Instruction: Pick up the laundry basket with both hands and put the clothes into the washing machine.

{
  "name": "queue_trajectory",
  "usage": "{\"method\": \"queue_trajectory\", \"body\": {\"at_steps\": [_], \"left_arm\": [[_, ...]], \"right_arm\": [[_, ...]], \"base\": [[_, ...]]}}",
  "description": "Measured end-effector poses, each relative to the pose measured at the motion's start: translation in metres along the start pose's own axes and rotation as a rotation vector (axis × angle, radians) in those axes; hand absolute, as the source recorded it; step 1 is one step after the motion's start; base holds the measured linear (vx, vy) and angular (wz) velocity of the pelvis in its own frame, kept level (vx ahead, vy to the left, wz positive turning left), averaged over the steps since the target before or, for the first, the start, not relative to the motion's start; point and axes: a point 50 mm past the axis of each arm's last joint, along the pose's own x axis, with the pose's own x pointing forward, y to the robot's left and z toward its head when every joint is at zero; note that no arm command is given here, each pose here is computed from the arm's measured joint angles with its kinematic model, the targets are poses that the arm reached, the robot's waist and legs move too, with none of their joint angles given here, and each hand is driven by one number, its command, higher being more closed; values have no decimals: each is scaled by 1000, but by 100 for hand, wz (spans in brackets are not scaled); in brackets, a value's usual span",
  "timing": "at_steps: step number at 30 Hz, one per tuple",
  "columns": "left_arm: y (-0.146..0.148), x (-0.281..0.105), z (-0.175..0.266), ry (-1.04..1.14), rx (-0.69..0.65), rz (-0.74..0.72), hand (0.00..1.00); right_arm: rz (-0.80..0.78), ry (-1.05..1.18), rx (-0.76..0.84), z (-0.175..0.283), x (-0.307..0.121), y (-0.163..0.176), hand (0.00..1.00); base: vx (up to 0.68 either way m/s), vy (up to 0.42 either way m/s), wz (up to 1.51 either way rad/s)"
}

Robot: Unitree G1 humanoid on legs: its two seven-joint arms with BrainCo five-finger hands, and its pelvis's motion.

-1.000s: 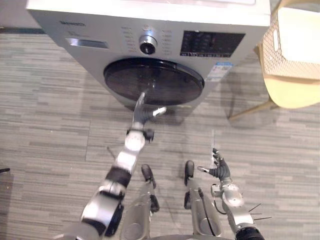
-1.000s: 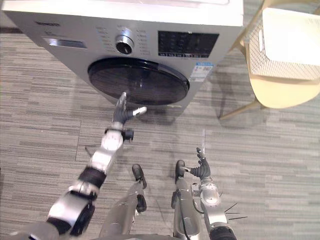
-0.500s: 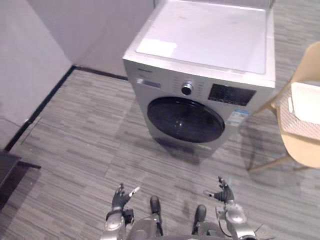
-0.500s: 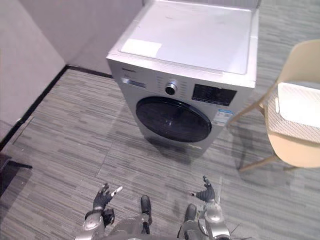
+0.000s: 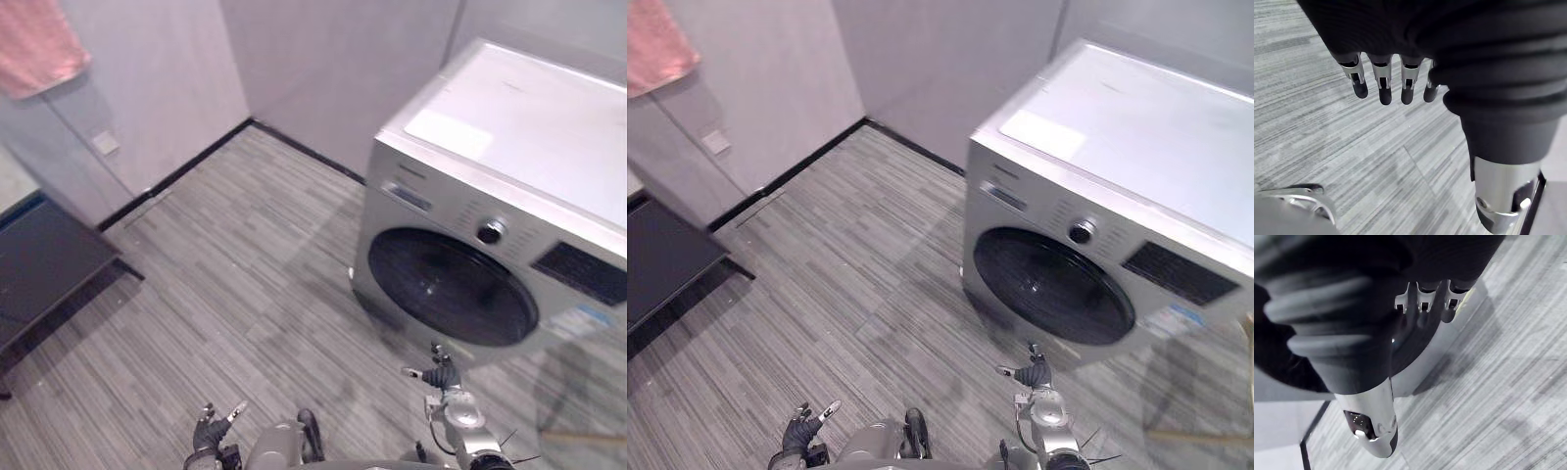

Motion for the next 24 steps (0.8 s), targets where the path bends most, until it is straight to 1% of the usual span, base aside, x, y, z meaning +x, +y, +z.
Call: {"method": "queue_trajectory", "body": {"at_steps": [2,4,6,8,10,12,14,16,18,20,24], "left_arm": [[1,4,19,-75,-13,4,0],[-1,5,26,-102,-16,-2,0],[-14,8,36,-135,-16,-38,0],[-21,9,41,-152,-6,-57,0],[-19,8,43,-171,-4,-48,0],[-22,6,39,-160,-18,-51,0],[-24,3,29,-123,-42,-43,0],[-25,2,24,-107,-44,-48,0],[-31,4,31,-128,-50,-69,0],[-39,6,43,-161,-45,-106,0],[-41,8,49,-183,-8,-116,0]], "right_arm": [[28,-9,3,2,-1,9,0],[23,-33,3,7,0,7,0],[13,-57,-2,12,1,3,0],[9,-49,-10,9,0,0,0],[11,-35,-11,4,-2,0,0],[14,-40,-23,7,0,-5,0],[32,-80,-23,21,6,1,0],[51,-75,-8,20,3,10,0],[40,-69,5,17,2,8,0],[17,-67,3,15,2,0,0],[-12,-33,-1,4,-2,-10,0]], "base": [[334,-7,140],[364,-36,133],[503,-118,169],[483,-229,184],[564,-378,171],[464,-312,77],[452,-346,27],[421,-265,17],[340,-196,40],[265,-83,47],[169,78,46]]}}
